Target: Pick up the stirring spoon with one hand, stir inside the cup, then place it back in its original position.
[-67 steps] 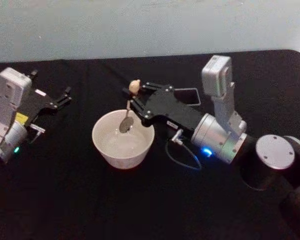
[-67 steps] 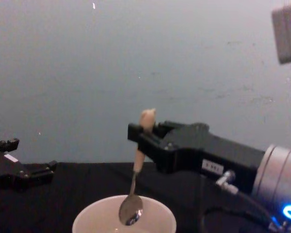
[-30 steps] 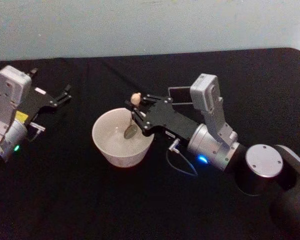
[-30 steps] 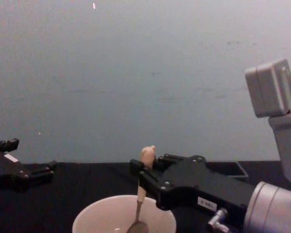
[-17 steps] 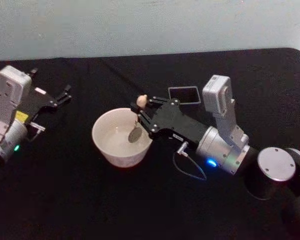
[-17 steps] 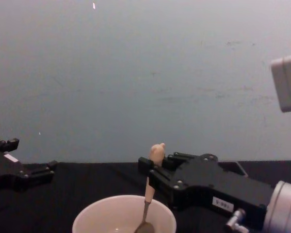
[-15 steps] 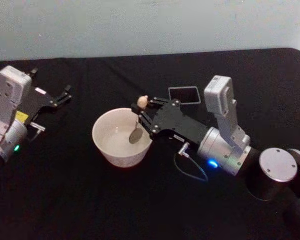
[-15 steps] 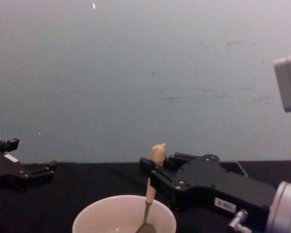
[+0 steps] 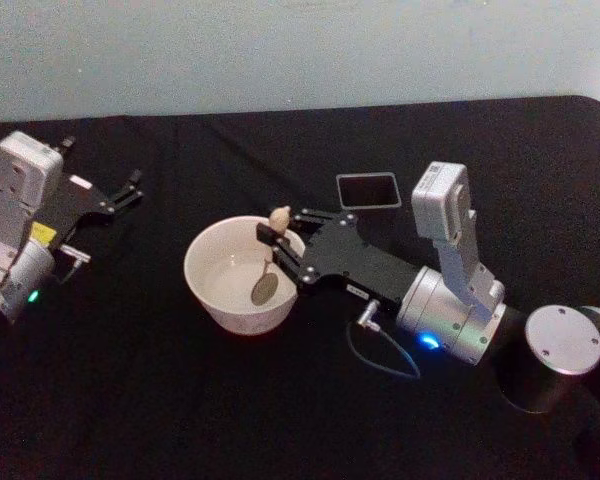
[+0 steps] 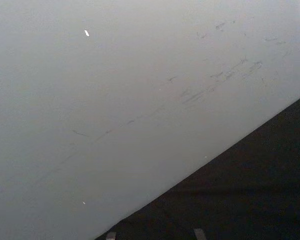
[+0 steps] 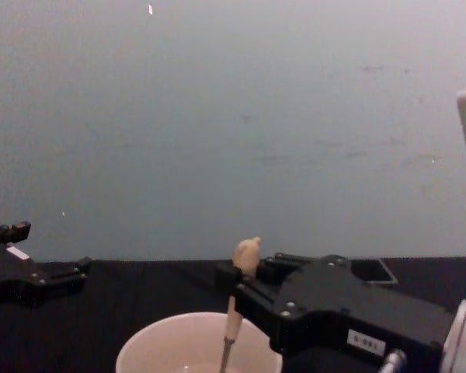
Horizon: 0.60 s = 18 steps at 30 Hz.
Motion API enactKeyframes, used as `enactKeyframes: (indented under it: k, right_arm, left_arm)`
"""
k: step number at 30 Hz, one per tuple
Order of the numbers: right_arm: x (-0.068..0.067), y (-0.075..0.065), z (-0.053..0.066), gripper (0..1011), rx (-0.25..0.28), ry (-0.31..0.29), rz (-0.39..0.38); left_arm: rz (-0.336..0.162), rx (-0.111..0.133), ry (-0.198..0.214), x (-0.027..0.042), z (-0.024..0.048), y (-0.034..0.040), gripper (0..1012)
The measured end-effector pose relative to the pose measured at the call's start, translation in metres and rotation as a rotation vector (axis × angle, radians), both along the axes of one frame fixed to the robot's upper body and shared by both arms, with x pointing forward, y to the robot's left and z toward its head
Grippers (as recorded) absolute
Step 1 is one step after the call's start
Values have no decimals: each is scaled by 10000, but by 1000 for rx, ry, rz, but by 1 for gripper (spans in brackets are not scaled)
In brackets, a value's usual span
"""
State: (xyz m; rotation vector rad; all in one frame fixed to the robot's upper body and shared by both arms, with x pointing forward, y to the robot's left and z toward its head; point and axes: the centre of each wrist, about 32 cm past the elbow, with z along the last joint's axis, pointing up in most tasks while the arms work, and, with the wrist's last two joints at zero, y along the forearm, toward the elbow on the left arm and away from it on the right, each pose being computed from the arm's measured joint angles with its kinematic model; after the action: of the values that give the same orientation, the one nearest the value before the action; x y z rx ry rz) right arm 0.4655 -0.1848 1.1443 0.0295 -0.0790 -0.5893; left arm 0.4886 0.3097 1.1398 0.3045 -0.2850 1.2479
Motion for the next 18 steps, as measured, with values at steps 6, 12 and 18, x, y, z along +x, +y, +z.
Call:
enactKeyframes:
  k: [6,12,18]
  right_arm:
    - [-14,78,-13,204,-1,3,21]
    - [21,176,-59,204,-17,4,29]
    - [81,257,-68,205,-12,4,21]
  left_arm:
    - [0,0,0,0,0,0,1001]
    - [0,0,0,0,0,0,1001]
    - [0,0,0,0,0,0,1001]
